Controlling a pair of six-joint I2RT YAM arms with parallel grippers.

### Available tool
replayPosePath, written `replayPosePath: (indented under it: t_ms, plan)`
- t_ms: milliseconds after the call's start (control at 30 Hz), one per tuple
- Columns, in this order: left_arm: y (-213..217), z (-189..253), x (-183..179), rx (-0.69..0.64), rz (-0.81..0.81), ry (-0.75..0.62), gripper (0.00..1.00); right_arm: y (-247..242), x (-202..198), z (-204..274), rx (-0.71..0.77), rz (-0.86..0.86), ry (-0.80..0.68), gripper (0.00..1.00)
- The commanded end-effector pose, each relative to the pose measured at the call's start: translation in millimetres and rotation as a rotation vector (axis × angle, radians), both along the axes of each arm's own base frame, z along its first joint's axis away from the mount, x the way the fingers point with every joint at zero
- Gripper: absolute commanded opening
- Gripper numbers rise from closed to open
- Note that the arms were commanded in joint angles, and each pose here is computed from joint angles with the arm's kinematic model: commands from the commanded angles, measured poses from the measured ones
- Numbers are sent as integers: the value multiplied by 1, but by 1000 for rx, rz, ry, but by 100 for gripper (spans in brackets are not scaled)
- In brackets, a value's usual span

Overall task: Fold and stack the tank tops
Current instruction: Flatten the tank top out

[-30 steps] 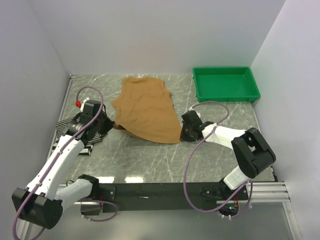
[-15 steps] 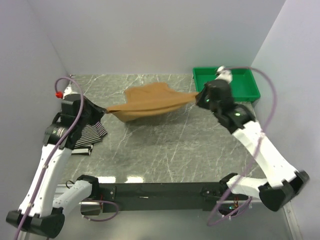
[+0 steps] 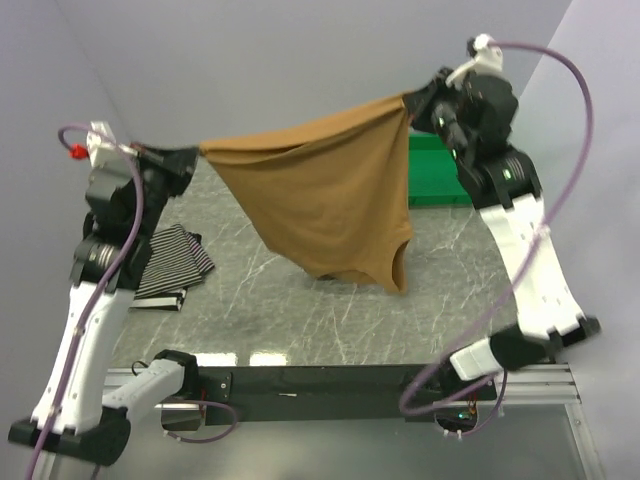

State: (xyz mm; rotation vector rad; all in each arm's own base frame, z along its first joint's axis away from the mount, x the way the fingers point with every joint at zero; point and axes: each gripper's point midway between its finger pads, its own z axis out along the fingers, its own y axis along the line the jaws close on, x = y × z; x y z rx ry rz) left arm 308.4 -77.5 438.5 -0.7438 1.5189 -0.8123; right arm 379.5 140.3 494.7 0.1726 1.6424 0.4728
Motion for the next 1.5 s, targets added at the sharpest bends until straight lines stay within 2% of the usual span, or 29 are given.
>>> replayPosePath:
  t_ms: [0,67,167,200,233,300,433,533,567,667,700,733,767,800,833,867,900,933,1000,1033,1067,1100,1233,1467]
  plan:
    - [8,59,40,-57,82,-201,0,11,34,37,-2,95,-121,0]
    - [8,81,59,-68,76,-276,1,21,59,47,7,130,-156,0]
    - [3,97,103,-82,43,-318,1,26,92,63,39,185,-220,0]
    - [2,119,108,-100,16,-383,0,27,98,69,68,196,-233,0]
    - [-1,109,134,-101,-16,-367,0,29,116,65,78,231,-241,0]
    - [-3,127,157,-118,-44,-418,1,26,117,90,128,250,-318,0]
    - [11,153,167,-112,-79,-484,1,19,107,120,166,280,-444,0]
    - [17,155,154,-87,-70,-470,1,21,108,111,163,289,-411,0]
    - [30,149,151,-81,-42,-462,1,22,113,95,158,289,-352,0]
    - [30,101,139,-99,-43,-350,1,24,120,36,136,287,-161,0]
    - [28,64,133,-105,-50,-273,1,25,121,16,129,285,-100,0]
    - [25,44,129,-114,-65,-235,1,24,120,-33,116,275,43,0]
    - [22,23,125,-123,-80,-192,1,20,118,-62,104,251,119,0]
    - [15,-23,114,-143,-107,-94,1,17,113,-93,93,230,203,0]
    - [10,-47,107,-151,-131,-45,0,11,97,-157,75,202,365,0]
    - [5,-70,99,-158,-160,2,1,5,88,-185,61,173,432,0]
    - [-5,-118,82,-169,-194,95,1,-4,78,-216,37,130,499,0]
    - [-9,-146,71,-176,-204,164,1,-11,53,-268,0,106,621,0]
    - [-22,-209,40,-178,-243,296,1,-23,30,-312,-53,55,722,0]
    - [-27,-227,29,-180,-264,333,0,-20,18,-328,-71,66,752,0]
    - [-30,-252,15,-187,-272,413,1,-24,-4,-364,-101,61,842,0]
    - [-37,-278,-4,-188,-294,477,1,-27,-14,-381,-129,47,887,0]
    - [-52,-326,-48,-178,-332,651,1,-36,-63,-443,-225,11,1065,0]
    - [-55,-359,-92,-124,-326,863,1,-44,-99,-465,-280,-64,1165,0]
